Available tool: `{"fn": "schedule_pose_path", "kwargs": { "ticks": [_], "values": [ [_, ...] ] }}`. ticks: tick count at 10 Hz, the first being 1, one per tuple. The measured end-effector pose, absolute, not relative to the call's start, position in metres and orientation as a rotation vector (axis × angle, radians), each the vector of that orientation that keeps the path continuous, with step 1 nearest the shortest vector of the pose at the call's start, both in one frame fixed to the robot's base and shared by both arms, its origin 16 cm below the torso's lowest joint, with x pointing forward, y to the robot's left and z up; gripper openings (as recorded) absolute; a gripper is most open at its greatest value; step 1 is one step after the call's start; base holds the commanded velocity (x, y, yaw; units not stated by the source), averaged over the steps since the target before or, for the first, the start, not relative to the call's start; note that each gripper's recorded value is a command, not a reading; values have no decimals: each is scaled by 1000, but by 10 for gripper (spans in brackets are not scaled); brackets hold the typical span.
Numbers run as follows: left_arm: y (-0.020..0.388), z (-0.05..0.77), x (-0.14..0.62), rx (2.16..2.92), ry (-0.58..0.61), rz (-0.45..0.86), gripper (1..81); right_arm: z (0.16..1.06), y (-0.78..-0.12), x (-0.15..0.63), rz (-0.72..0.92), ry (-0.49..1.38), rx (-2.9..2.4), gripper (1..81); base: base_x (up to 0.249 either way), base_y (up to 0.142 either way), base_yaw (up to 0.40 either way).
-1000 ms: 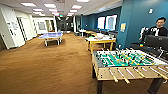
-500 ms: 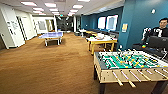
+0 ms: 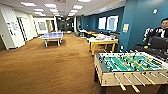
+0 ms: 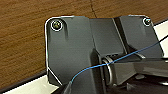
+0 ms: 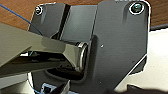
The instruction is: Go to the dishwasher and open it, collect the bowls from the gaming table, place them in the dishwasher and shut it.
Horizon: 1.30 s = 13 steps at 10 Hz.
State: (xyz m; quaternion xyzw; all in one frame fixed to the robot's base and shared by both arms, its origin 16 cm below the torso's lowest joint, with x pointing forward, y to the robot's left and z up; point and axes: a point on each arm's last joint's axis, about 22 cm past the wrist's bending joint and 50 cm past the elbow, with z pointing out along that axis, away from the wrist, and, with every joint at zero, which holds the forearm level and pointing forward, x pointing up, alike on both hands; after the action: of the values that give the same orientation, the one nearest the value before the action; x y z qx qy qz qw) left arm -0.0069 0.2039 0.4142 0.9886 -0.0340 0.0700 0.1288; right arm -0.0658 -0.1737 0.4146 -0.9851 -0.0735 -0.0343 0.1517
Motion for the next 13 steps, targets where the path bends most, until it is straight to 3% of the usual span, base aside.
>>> {"fn": "schedule_pose_path", "kwargs": {
  "ticks": [13],
  "values": [
    [204,414,-10,2874,-99,198,811,414,-173,-72,-88,-210,-2828,811,123,59,0]
  ]
}}
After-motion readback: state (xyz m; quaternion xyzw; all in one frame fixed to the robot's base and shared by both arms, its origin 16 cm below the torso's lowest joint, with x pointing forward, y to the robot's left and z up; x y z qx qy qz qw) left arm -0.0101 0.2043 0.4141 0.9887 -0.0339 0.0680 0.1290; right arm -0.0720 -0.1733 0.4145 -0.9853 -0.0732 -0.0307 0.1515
